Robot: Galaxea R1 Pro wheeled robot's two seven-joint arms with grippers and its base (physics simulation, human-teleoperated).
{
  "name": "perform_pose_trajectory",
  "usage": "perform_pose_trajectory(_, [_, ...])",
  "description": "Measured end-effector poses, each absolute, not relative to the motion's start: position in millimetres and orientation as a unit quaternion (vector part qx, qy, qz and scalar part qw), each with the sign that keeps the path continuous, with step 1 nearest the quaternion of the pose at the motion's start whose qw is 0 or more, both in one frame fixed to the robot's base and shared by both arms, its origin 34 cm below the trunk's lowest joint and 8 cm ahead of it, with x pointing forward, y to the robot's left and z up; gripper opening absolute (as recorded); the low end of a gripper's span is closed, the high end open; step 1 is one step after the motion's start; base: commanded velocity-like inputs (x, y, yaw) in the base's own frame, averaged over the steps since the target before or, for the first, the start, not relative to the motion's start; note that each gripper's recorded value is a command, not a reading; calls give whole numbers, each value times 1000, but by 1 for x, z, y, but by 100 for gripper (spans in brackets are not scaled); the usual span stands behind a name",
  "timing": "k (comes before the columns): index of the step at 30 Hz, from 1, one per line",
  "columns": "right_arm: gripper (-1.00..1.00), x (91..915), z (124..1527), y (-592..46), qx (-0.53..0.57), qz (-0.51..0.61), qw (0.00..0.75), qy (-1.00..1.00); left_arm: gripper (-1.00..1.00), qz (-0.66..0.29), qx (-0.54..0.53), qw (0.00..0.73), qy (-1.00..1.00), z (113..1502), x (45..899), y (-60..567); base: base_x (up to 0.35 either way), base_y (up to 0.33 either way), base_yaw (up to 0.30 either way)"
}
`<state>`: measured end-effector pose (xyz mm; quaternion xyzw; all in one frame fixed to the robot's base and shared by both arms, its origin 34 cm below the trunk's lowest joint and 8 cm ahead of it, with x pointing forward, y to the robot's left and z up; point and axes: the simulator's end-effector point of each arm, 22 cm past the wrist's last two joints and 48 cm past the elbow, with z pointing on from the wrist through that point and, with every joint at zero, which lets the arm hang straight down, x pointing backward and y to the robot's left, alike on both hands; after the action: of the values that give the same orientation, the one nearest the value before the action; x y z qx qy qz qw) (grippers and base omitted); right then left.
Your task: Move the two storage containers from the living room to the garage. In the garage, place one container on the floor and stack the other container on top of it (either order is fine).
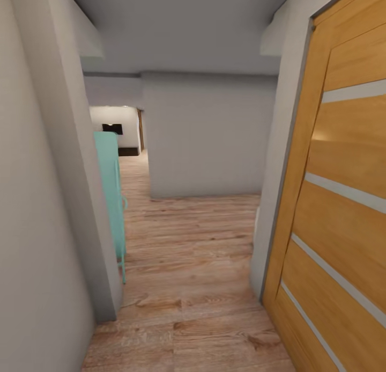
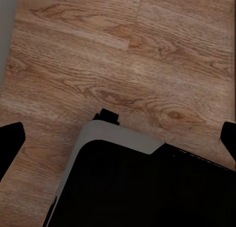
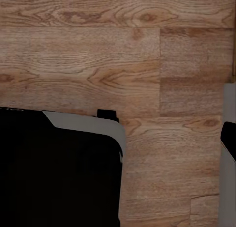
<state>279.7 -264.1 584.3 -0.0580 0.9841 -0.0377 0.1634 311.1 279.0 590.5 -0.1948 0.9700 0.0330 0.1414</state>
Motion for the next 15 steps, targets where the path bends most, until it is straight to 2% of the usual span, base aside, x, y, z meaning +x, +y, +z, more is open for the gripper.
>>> perform_pose_trajectory(15, [100,279,584,-263,-60,-38,163,984,100,33,-195,140,970,590,311,280,322,0,0])
